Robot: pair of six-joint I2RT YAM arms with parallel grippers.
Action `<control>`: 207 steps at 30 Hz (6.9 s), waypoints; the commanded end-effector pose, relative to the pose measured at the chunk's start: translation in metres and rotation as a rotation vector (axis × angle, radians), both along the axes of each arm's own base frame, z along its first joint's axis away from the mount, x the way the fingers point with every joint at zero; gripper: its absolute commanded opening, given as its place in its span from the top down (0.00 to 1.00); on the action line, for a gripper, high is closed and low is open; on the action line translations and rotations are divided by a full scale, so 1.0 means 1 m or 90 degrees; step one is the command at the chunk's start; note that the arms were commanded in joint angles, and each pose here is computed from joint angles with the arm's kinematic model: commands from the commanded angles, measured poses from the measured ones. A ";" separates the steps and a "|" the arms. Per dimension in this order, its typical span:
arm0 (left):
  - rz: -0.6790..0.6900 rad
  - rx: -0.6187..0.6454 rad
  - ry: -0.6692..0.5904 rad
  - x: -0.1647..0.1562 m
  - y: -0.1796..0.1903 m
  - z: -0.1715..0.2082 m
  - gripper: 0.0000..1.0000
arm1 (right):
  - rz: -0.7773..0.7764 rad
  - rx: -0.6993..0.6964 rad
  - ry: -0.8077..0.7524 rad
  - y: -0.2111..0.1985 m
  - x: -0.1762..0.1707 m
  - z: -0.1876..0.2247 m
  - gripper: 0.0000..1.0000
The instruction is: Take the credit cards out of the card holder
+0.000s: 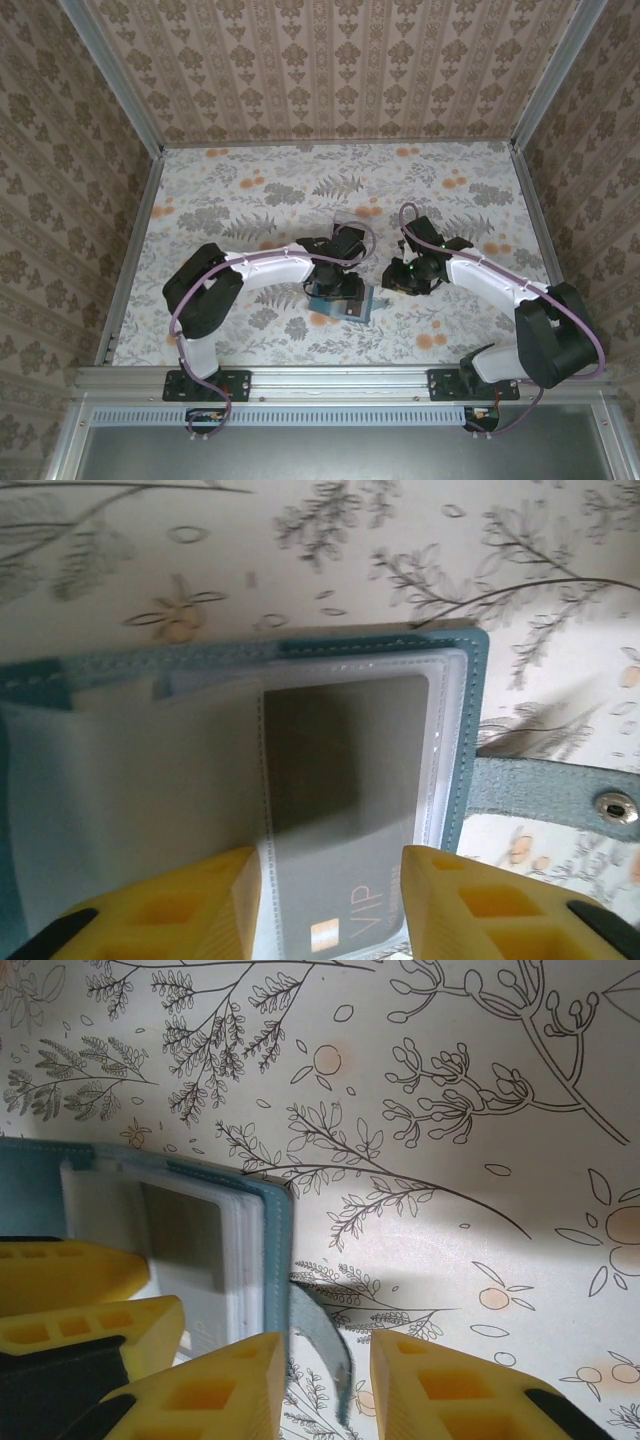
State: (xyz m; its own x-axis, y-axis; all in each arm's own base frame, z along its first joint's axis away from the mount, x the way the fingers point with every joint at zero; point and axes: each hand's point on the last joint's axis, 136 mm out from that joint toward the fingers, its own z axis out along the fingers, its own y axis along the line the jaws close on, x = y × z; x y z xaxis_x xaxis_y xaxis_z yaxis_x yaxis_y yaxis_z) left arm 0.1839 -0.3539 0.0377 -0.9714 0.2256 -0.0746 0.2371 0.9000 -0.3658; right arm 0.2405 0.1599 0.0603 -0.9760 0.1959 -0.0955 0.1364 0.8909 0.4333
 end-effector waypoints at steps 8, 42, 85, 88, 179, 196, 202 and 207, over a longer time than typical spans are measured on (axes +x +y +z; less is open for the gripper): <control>-0.065 0.247 -0.079 0.003 0.042 0.003 0.52 | 0.014 0.005 0.009 0.004 -0.003 0.001 0.70; -0.018 0.113 -0.059 0.007 0.042 0.015 0.89 | 0.022 -0.002 0.020 0.007 0.001 -0.003 0.70; -0.004 0.270 -0.091 0.009 0.108 0.016 0.62 | 0.043 -0.007 -0.001 0.012 0.006 0.031 0.70; 0.004 0.262 -0.099 0.012 0.111 0.024 0.62 | 0.047 0.003 -0.022 0.016 0.006 0.043 0.70; 0.077 -0.171 0.038 0.021 0.013 0.003 0.72 | 0.064 0.034 0.045 0.067 -0.004 -0.017 0.71; 0.073 -0.103 0.056 0.013 0.029 -0.019 0.72 | 0.070 0.041 0.048 0.075 0.003 -0.020 0.70; 0.067 -0.096 0.048 0.013 0.032 -0.013 0.72 | 0.075 0.052 0.051 0.079 0.003 -0.022 0.70; 0.069 -0.089 0.036 0.016 0.035 -0.006 0.72 | 0.073 0.034 0.043 0.074 0.003 -0.018 0.70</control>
